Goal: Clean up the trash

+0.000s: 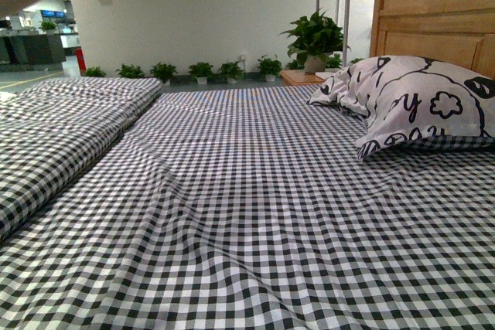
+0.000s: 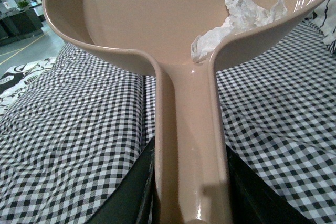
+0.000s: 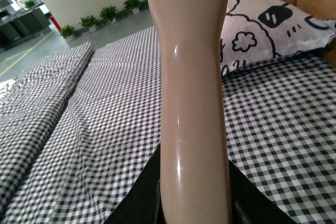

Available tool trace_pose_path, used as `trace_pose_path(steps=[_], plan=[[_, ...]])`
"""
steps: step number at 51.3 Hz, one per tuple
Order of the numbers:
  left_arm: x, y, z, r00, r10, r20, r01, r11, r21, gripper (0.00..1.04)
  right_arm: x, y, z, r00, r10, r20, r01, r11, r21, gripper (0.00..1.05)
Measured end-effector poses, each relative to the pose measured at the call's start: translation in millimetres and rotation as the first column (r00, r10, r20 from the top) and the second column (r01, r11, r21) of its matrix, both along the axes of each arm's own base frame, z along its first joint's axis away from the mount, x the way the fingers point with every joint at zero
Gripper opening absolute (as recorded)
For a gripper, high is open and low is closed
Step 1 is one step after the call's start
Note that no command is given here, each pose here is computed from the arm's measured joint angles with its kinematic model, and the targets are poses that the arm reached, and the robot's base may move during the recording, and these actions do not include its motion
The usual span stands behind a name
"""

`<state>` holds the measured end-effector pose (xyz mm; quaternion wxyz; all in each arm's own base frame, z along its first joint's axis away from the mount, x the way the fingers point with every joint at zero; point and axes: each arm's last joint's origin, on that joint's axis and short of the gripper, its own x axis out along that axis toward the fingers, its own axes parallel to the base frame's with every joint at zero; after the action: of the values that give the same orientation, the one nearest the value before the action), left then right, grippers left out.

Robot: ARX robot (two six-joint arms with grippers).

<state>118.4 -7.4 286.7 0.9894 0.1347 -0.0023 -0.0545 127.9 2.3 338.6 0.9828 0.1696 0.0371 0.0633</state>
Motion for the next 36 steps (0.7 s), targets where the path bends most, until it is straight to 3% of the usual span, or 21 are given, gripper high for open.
trace_pose_path(steps=[24,36], plan=[[-19,-9,-15,0.999,-0.013,0.042,0.02,0.986,-0.164,0.28,-22,1,-13,0.999,-0.038,0.026,0.039,0.999,-0.029,0.19],[-19,-9,-16,0.999,-0.013,0.043,0.021,0.983,-0.184,0.28,-22,1,-14,0.999,-0.039,0.029,0.04,0.999,-0.034,0.19]])
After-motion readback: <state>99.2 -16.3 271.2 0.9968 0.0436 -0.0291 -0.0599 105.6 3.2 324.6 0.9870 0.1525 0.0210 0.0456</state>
